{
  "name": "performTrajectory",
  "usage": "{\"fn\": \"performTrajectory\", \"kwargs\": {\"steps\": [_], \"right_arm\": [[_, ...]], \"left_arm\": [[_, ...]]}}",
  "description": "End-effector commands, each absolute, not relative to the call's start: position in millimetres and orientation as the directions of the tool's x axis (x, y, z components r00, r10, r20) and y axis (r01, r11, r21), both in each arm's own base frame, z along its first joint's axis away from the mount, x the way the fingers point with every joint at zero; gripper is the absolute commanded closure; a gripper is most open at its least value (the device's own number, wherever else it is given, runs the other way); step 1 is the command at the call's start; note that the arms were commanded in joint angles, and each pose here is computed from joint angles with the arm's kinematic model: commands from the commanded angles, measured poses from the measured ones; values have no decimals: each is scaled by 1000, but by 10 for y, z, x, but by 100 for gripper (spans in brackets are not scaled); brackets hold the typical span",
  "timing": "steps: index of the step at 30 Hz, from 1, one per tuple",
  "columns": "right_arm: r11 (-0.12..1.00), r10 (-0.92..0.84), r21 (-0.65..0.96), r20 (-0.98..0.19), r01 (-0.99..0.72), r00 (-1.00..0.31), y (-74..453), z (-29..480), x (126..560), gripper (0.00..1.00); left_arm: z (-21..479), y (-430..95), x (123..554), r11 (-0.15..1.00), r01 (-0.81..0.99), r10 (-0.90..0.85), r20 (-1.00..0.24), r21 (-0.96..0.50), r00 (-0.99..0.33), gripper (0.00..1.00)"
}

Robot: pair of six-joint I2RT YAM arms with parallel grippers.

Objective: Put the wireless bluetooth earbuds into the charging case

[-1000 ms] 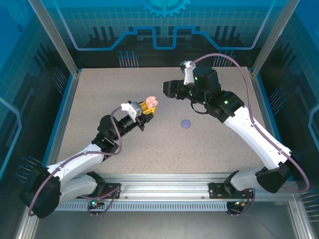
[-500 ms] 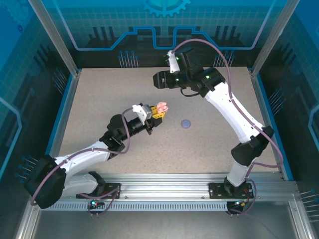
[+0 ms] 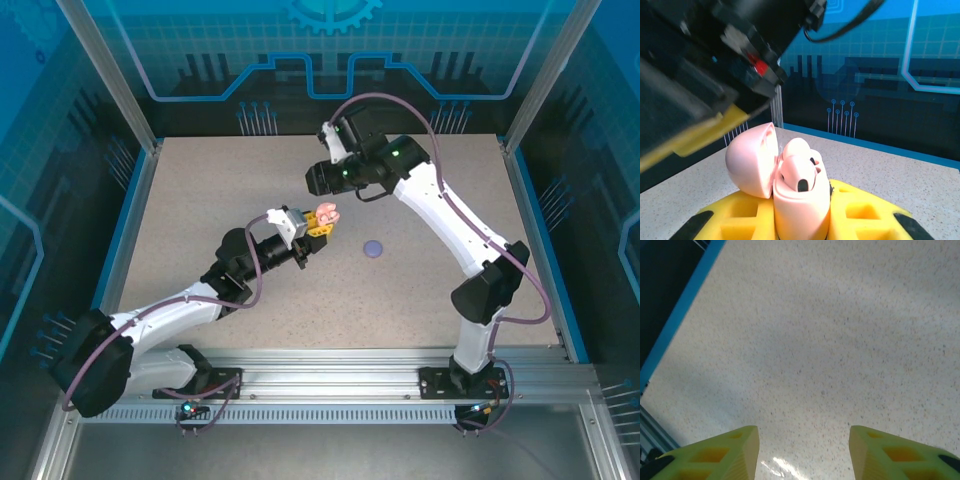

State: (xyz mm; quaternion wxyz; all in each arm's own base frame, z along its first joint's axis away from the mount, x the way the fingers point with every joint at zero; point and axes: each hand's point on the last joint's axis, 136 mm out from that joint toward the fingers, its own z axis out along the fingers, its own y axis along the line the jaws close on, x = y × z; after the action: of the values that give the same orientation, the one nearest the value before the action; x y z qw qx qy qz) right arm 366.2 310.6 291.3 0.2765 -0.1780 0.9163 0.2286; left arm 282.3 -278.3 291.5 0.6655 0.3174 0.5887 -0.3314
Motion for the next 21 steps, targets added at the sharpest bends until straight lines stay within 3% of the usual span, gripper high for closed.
{"fn": "performTrajectory", "kwargs": {"steps": [1, 13, 21], "right_arm": [[828, -225, 303, -593, -473, -774, 3019, 2982, 3437, 50], [843, -173, 312, -613, -437, -771, 2673, 3024, 3001, 53], [915, 91, 352, -658, -199, -747, 2050, 3145, 3235, 36]], "left_arm": [[3161, -2807, 2828, 588, 805, -91, -982, 83, 168, 100], [3195, -2790, 2870, 607, 788, -76, -980, 100, 182, 100], [2973, -2772, 2892, 612, 791, -95, -991, 19, 97, 100]]}}
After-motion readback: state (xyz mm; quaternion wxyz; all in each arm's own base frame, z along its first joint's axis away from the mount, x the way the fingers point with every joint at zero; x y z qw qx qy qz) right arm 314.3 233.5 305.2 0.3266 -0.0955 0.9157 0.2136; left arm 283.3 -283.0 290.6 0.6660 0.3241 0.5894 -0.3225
